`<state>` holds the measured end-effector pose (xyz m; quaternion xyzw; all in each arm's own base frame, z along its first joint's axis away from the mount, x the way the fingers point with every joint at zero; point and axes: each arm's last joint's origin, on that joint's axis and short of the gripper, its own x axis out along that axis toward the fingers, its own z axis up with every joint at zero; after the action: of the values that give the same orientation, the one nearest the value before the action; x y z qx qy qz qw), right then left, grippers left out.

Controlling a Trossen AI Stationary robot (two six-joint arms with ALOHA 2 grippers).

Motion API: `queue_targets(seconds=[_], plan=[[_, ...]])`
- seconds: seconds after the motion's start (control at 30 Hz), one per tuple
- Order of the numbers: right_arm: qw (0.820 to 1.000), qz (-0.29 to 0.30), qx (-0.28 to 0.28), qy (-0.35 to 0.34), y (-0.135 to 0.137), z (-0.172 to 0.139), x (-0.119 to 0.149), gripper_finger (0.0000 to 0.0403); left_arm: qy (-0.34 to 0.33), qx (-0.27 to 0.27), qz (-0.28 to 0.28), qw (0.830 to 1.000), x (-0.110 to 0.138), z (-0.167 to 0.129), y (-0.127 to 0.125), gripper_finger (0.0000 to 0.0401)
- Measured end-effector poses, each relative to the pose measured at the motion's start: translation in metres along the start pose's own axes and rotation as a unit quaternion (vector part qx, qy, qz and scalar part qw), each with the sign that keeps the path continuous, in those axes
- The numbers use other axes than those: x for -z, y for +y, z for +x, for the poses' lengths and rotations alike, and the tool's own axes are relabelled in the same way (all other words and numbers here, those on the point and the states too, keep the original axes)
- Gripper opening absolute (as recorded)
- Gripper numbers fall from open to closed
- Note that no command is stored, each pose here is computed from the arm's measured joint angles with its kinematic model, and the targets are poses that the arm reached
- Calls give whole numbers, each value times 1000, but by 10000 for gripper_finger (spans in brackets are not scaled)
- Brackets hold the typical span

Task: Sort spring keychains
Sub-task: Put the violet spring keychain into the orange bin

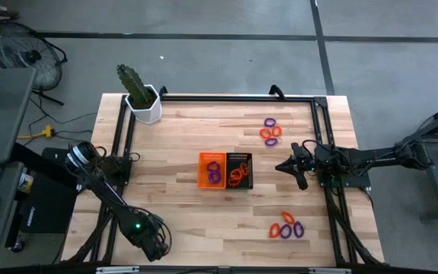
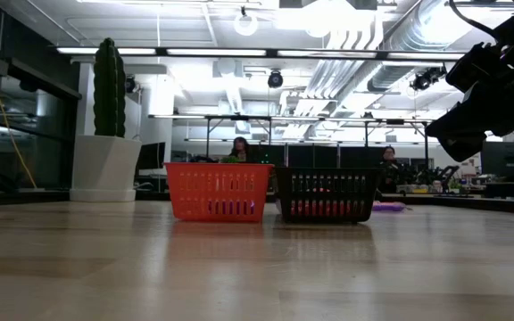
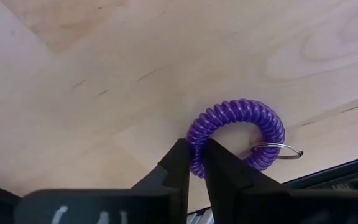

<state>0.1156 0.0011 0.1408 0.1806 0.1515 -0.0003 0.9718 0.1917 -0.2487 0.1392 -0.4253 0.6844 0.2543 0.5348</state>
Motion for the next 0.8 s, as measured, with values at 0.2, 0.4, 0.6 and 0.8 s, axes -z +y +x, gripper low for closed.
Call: queue_targets(seconds=[0.2, 0.4, 0.6, 0.8], plan=[[1000, 0, 0, 0, 0, 0, 0, 12, -91, 5, 25, 996, -14, -21, -16, 29], [1000, 0, 0, 0, 0, 0, 0, 12, -157, 31, 83, 984, -33, -53, -41, 29], [1000, 0, 0, 0, 0, 0, 0, 12, -239, 30, 165, 957, -58, -95, -62, 29], [1000, 0, 0, 0, 0, 0, 0, 12, -286, 12, 234, 929, -85, -131, -73, 28]])
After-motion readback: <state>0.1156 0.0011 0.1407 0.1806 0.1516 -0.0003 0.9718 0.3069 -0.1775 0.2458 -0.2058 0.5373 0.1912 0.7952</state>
